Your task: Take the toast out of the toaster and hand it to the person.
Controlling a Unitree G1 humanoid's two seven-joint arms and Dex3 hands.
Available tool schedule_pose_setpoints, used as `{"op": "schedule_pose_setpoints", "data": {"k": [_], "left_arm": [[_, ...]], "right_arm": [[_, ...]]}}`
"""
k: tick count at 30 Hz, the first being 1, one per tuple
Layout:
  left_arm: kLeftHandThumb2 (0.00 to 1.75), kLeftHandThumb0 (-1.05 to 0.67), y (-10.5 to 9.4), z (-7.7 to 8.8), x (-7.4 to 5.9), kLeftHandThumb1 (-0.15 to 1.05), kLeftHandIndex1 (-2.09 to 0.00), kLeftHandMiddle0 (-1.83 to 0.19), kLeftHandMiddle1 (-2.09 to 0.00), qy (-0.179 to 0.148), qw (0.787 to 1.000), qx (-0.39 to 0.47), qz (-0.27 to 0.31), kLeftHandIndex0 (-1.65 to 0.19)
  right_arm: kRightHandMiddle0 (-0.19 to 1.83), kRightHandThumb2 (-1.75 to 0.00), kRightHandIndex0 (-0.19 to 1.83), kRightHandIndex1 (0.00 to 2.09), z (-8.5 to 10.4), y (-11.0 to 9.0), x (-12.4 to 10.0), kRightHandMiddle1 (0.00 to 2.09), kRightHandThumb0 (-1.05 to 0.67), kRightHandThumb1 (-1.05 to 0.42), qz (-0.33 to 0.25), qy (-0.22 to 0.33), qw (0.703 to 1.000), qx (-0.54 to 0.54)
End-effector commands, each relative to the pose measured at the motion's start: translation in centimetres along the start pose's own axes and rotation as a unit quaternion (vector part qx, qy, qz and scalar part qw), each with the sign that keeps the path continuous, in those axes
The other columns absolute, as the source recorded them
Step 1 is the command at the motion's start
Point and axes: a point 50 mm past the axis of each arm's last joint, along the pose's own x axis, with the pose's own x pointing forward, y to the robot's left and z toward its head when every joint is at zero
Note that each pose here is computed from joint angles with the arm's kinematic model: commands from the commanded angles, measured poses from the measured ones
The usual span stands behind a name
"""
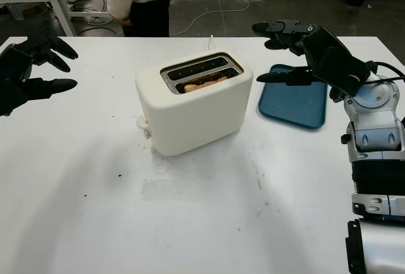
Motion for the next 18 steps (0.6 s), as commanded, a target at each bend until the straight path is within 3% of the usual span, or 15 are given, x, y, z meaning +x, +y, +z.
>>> {"op": "schedule_pose_setpoints", "data": {"k": [1, 18], "left_arm": [[0.12, -1.05, -0.4, -0.4, -0.38, 0.92, -1.46, -0.24, -1.55, 0.002, 1.0, -0.012, 0.002, -0.18], [0.13, -1.05, -0.41, -0.22, -0.36, 0.92, -1.47, -0.22, -1.55, -0.001, 1.0, -0.009, 0.002, -0.16]], "right_arm": [[0.46, 0.0, 0.02, 0.81, 0.01, 0.22, -0.02, 0.0, -0.66, -0.71, -0.004, 0.0, 1.0, 0.014], [0.45, 0.0, 0.01, 0.82, 0.04, 0.17, -0.13, 0.0, -0.66, -0.71, 0.0, 0.0, 1.0, 0.018]]}}
